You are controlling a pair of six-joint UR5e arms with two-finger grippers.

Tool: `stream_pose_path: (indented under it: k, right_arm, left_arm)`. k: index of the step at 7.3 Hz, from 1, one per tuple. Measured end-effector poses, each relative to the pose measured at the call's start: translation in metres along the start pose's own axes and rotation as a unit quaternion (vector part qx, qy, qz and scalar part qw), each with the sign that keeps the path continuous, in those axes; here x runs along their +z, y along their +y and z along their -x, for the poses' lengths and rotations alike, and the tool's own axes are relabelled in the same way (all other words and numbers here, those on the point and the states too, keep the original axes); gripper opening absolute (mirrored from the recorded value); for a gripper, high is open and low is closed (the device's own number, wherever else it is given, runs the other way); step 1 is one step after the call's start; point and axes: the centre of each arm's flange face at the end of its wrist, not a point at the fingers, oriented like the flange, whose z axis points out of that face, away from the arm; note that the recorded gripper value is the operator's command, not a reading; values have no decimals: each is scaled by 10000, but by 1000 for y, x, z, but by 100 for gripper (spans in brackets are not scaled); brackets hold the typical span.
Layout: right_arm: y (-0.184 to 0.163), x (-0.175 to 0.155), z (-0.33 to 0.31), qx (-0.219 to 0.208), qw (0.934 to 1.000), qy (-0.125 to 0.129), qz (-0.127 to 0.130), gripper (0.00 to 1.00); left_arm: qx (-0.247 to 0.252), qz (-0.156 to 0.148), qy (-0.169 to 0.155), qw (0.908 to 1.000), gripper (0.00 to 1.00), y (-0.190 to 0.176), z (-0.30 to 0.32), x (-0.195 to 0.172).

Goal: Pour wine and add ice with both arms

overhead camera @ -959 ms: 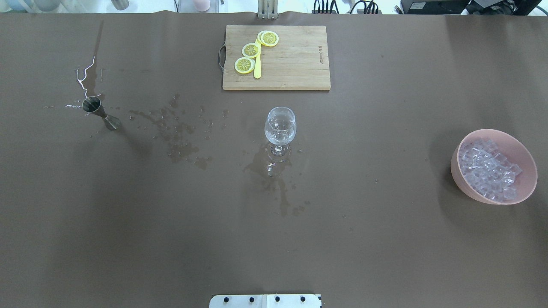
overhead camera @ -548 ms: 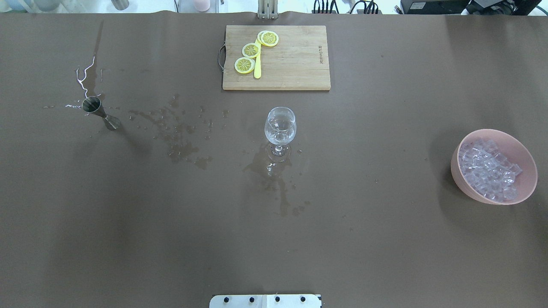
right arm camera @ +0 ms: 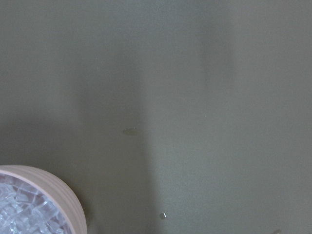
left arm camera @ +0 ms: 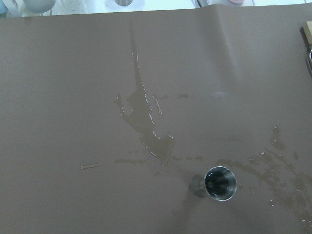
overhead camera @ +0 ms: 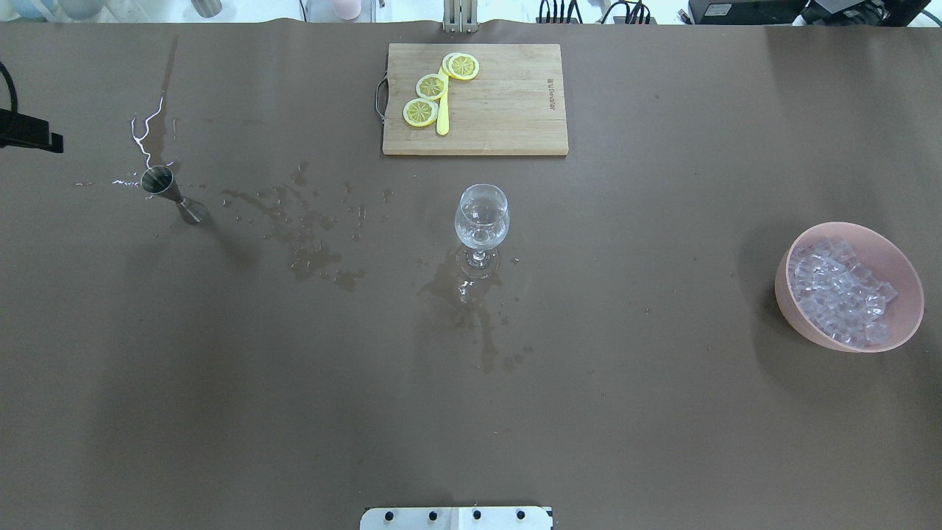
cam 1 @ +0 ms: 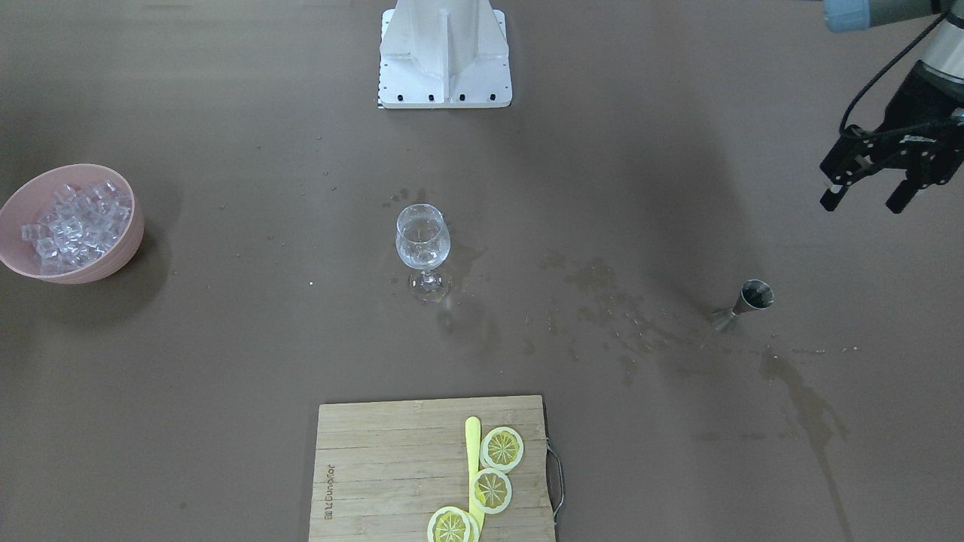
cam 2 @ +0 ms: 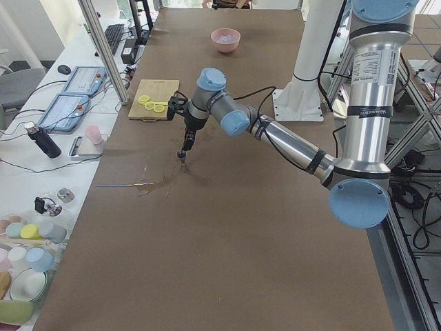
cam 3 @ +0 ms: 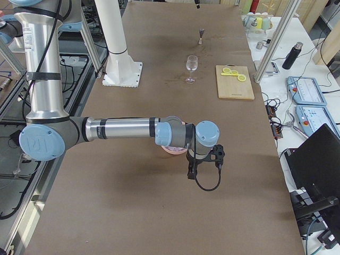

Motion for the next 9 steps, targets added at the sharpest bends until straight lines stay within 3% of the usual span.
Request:
stream_pose_path:
  k: [2, 4, 7, 9]
  right_arm:
    - [0, 1, -1, 8, 10000, 2, 11, 100]
    - [1, 2, -2, 23, 10000, -14, 23, 100]
    - [1, 2, -2, 23, 10000, -15, 19, 100]
    - [2, 3, -3, 37, 10000, -19, 35, 100]
  left_arm:
    - [-199, -240, -10, 9995, 97, 28, -4, 5]
    - [-389, -714, 85, 9967, 97, 55, 11, 10]
    - [-623, -1471, -340, 9866, 97, 103, -18, 62]
    - [-490, -1724, -553, 9822, 97, 124, -28, 90]
